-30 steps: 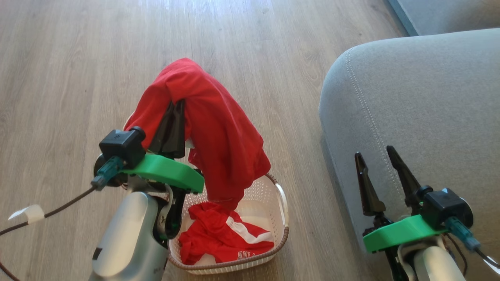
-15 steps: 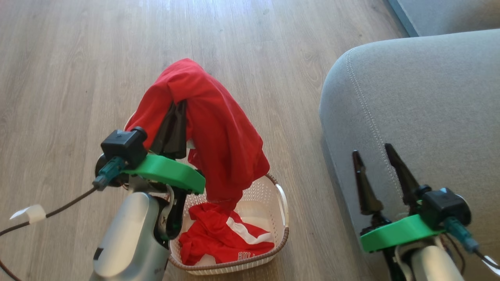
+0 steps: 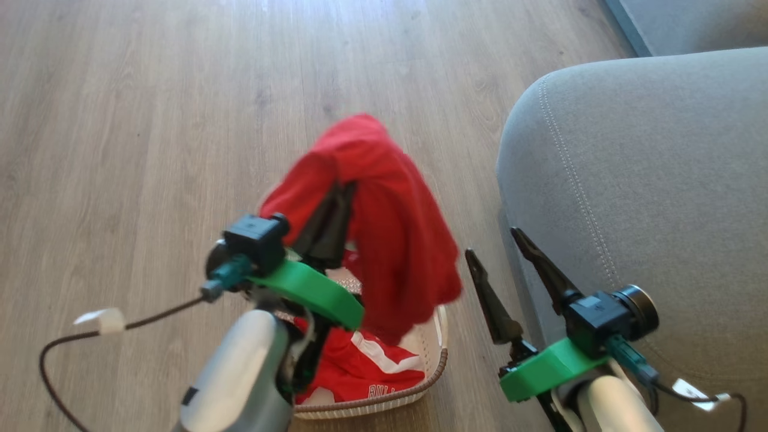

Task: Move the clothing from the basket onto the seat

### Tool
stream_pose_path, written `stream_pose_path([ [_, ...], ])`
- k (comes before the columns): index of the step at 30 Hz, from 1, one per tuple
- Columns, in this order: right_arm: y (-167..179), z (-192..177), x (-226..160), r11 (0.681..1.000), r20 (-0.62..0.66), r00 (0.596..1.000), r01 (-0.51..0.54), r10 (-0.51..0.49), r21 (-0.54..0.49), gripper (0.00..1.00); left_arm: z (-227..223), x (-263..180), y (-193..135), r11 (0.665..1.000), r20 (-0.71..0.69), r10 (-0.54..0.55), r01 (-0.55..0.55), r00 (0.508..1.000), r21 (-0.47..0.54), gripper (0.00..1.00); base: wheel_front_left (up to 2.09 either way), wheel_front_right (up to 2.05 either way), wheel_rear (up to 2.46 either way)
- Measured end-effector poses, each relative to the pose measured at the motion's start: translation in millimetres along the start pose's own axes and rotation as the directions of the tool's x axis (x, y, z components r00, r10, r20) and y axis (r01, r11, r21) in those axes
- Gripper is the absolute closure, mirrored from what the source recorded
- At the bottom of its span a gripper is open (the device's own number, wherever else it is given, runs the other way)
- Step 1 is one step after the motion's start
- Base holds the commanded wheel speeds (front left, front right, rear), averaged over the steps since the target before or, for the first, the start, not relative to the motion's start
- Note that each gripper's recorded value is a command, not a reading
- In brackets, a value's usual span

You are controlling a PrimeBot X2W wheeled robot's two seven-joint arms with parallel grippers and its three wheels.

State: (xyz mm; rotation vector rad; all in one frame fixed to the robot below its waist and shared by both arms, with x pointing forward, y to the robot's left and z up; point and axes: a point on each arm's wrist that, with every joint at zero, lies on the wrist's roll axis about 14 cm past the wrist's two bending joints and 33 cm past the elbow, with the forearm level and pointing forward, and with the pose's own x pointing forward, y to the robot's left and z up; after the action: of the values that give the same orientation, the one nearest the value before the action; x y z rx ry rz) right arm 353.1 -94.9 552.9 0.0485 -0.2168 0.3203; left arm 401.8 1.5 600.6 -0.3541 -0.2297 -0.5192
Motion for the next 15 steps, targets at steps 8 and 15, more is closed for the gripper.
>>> stream_pose_path([
  [8,17,-20,7,0.998,-0.062,0.996,-0.065,0.065,0.003,0.00,-20,-12,-46,0.984,-0.064,-0.174,0.173,0.983,-0.031,1.00,0.00,0.00,0.00],
  [15,32,-36,10,0.991,-0.119,0.984,-0.133,0.129,-0.030,0.00,-30,-22,-74,0.959,-0.099,-0.283,0.280,0.954,-0.042,1.00,0.00,0.00,0.00],
])
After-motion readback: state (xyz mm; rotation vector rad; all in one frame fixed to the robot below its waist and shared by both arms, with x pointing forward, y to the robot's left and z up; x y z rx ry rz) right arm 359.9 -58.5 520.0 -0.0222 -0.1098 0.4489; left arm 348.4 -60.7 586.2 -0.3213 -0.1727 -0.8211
